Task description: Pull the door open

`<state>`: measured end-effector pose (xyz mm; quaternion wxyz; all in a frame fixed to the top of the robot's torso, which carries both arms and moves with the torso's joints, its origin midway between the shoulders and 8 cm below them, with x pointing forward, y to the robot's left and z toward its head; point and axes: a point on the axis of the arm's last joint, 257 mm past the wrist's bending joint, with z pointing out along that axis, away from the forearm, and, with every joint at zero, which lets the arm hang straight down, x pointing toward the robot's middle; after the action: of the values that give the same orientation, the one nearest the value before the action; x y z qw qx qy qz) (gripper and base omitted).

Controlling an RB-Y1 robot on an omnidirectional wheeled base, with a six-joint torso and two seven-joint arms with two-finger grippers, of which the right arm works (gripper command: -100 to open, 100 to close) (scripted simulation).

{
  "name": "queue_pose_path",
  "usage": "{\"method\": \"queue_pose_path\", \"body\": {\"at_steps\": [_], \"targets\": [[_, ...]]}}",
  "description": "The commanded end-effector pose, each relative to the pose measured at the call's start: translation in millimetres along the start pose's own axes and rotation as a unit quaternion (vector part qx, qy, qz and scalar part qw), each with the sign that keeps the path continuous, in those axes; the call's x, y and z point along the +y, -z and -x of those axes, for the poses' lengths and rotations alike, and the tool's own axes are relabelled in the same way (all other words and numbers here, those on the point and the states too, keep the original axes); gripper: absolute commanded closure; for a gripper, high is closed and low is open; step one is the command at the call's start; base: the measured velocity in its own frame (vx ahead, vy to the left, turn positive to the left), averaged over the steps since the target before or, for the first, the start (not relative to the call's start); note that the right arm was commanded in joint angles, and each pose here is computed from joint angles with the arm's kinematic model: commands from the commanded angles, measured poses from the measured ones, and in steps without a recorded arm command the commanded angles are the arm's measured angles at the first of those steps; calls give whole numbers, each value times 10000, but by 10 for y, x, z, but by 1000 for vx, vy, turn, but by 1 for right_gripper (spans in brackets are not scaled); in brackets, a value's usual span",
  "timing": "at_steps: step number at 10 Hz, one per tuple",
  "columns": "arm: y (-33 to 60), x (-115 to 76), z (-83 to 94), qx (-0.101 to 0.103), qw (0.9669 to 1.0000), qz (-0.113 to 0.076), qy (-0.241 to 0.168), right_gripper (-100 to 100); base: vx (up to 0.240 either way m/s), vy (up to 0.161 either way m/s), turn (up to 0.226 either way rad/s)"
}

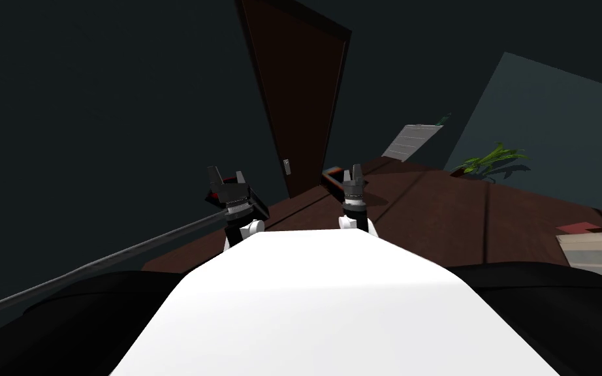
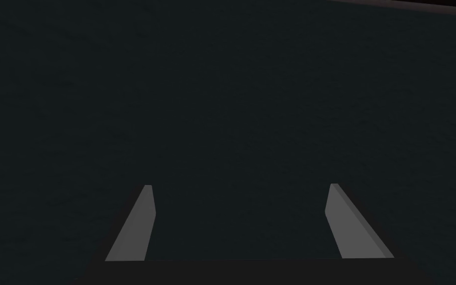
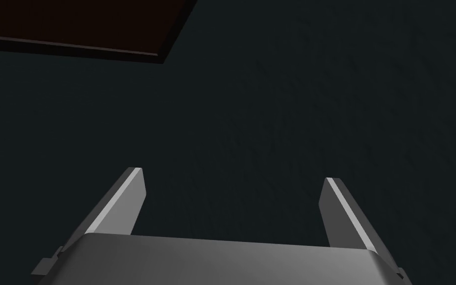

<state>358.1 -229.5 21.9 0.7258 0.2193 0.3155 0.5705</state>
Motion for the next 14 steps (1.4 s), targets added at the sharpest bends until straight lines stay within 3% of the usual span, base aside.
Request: {"method": "queue_pose_path", "body": {"at_steps": [1, 7, 14], "targets": [[7, -93, -53, 76, 9999, -52, 86, -100, 58, 4, 3], [35, -538, -333, 472, 9972, -292, 509, -100, 69, 13, 2], [81, -989, -610, 907, 9896, -504, 992, -100, 66, 17, 3]]}}
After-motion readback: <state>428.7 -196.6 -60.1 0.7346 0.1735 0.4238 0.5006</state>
